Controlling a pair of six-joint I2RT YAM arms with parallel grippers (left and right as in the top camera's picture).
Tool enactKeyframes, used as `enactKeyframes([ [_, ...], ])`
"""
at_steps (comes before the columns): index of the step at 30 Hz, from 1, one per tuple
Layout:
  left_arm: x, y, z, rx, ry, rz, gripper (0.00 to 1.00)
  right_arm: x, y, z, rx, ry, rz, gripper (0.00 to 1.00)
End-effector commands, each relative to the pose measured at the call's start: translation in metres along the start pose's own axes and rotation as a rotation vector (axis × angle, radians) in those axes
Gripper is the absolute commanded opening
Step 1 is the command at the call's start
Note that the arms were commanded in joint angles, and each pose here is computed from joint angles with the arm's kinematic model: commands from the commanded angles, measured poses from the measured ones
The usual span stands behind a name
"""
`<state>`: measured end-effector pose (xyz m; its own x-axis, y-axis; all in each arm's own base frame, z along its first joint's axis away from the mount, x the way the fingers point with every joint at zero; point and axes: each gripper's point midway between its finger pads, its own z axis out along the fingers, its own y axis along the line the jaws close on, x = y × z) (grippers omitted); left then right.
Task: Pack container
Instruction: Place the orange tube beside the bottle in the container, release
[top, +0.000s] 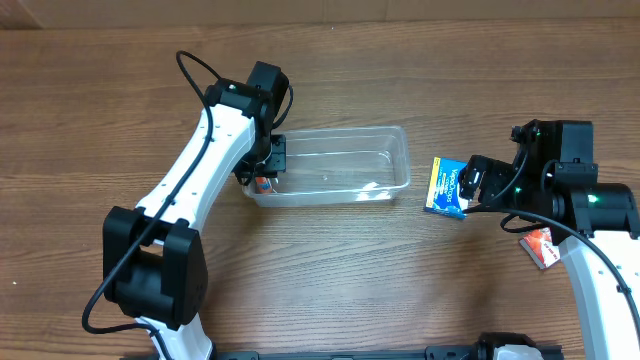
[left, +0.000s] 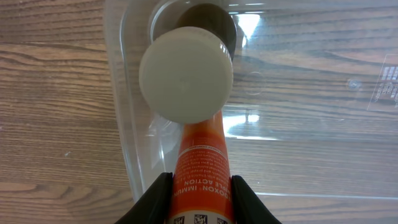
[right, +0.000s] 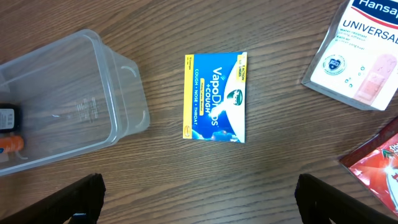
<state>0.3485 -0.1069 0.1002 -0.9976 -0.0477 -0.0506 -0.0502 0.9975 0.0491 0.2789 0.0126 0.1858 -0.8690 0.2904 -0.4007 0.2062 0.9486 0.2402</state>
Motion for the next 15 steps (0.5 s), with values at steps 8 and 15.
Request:
enactKeyframes([
  [8,0.009,0.001,0.007,-0.005,0.028,-0.001,0.57,-0.008,0.004,-0.009,-0.014,-0.030,-0.007,1.00],
  [15,-0.009,-0.002,-0.029,0.034,-0.077,0.016,0.75,-0.008,0.004,-0.009,-0.013,-0.030,-0.007,1.00],
])
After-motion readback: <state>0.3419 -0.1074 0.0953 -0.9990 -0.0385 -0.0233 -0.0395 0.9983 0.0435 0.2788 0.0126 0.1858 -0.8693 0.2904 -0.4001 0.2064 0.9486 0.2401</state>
